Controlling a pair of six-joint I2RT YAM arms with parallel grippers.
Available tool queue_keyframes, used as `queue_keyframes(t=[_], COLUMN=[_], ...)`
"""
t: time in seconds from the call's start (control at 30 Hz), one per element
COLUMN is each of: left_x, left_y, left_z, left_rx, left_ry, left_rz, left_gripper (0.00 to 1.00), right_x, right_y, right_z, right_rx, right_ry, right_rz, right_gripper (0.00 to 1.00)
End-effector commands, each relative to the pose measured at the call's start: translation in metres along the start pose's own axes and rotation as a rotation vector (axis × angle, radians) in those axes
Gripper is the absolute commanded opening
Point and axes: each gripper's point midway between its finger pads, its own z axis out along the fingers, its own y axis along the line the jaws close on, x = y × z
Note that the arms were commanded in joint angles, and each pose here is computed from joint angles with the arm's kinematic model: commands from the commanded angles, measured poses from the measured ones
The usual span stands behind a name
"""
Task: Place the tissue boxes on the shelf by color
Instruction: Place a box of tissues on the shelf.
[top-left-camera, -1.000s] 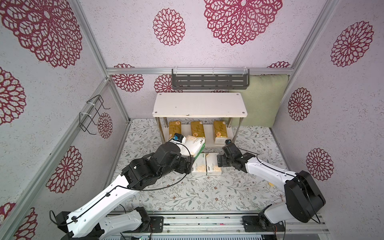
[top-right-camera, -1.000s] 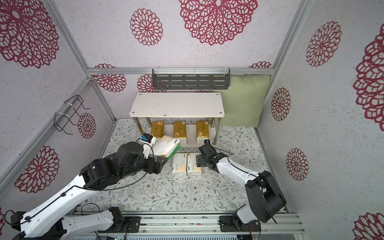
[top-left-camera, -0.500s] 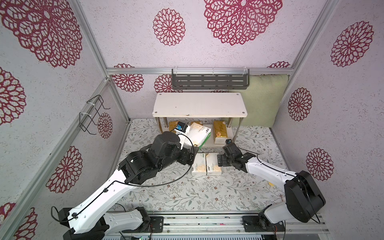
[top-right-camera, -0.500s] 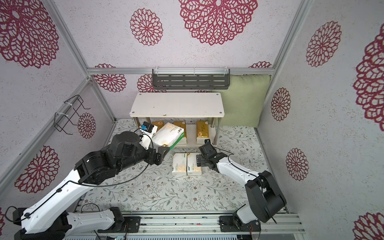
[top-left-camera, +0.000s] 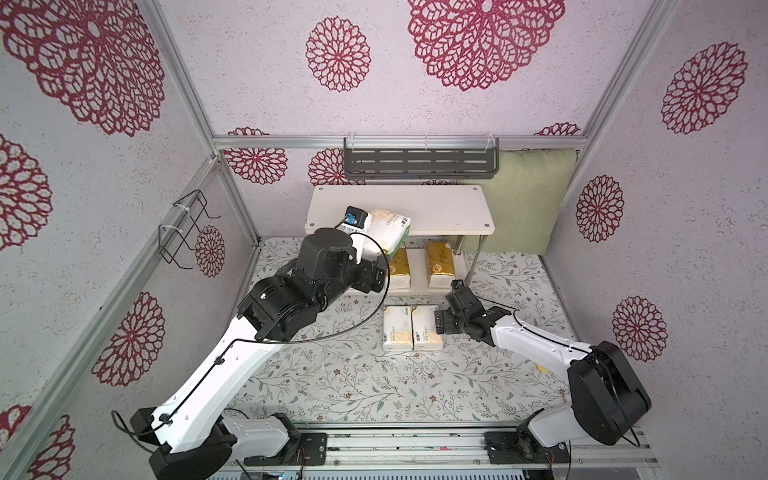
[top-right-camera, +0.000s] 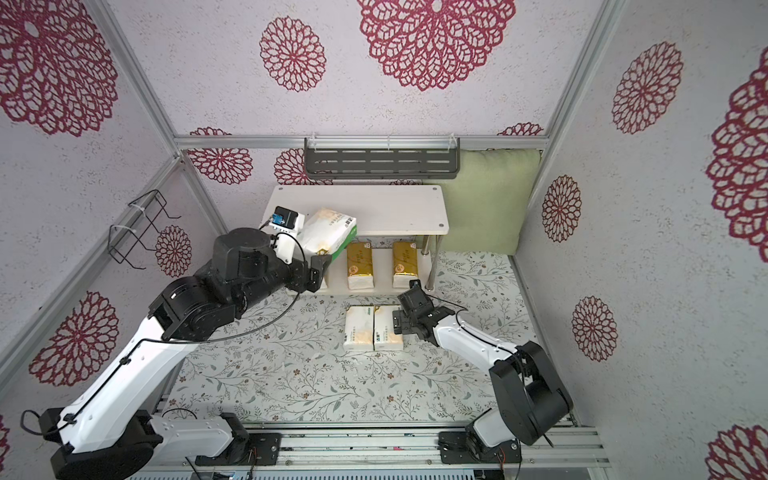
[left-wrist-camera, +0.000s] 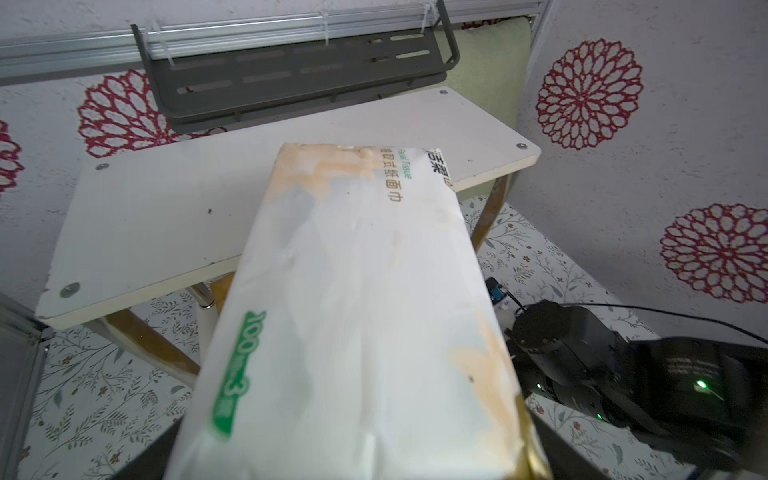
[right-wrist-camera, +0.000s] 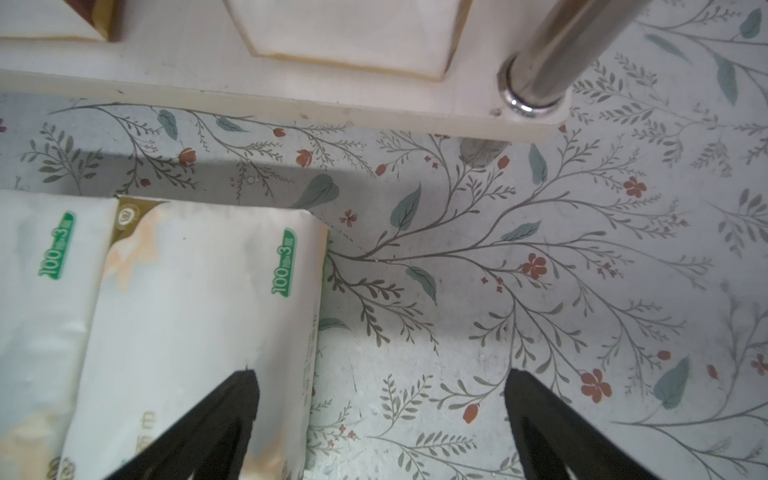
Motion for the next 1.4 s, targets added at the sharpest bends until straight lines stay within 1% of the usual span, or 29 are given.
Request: queue_keyframes(t=[0.0,0.17,0.37,0.57,0.7,1.07,1.37], left_x=[-0.026,-0.04,-0.035,-0.034,-0.031,-0.02,-0.015], left_y=[0.018,0.051,0.086,0.114,0.119,0.132,0.128], left_z=[0.014,0.039,0.083,0.114,0.125,0.137,0.149], left_rx=[-0.04,-0.149,-0.263,-0.316,-0.327,-0.414,-0.387], left_ry=[-0.071,-0.091,-0.032,-0.001,0.011,0.033,0.031], left_rz=[-0.021,-0.056,-0.077,-0.111,-0.128,-0.164,-0.162], left_gripper=[0.89,0.89,0.88,0.89,0.89,0.89,0.92], right_x=[-0.003,0.0,0.0,-0.001,0.0,-0.001,-0.001], right_y=[-0.002,-0.002,0.001,0.001,0.001,0.006,0.006], right_z=[-0.004,-0.003,-0.003,-0.005,-0.005,-0.004,-0.005], right_rx=[-0.005,-0.01,-0.024,-0.027,-0.028,-0.044,-0.042], right_ry=[-0.021,-0.018,-0.018,-0.022,-0.017,-0.015,-0.013], right_rz=[0.014,0.02,0.022,0.023,0.024,0.022,0.019], right_gripper=[0.99,0.99,0.99,0.99,0.99,0.99,0.99])
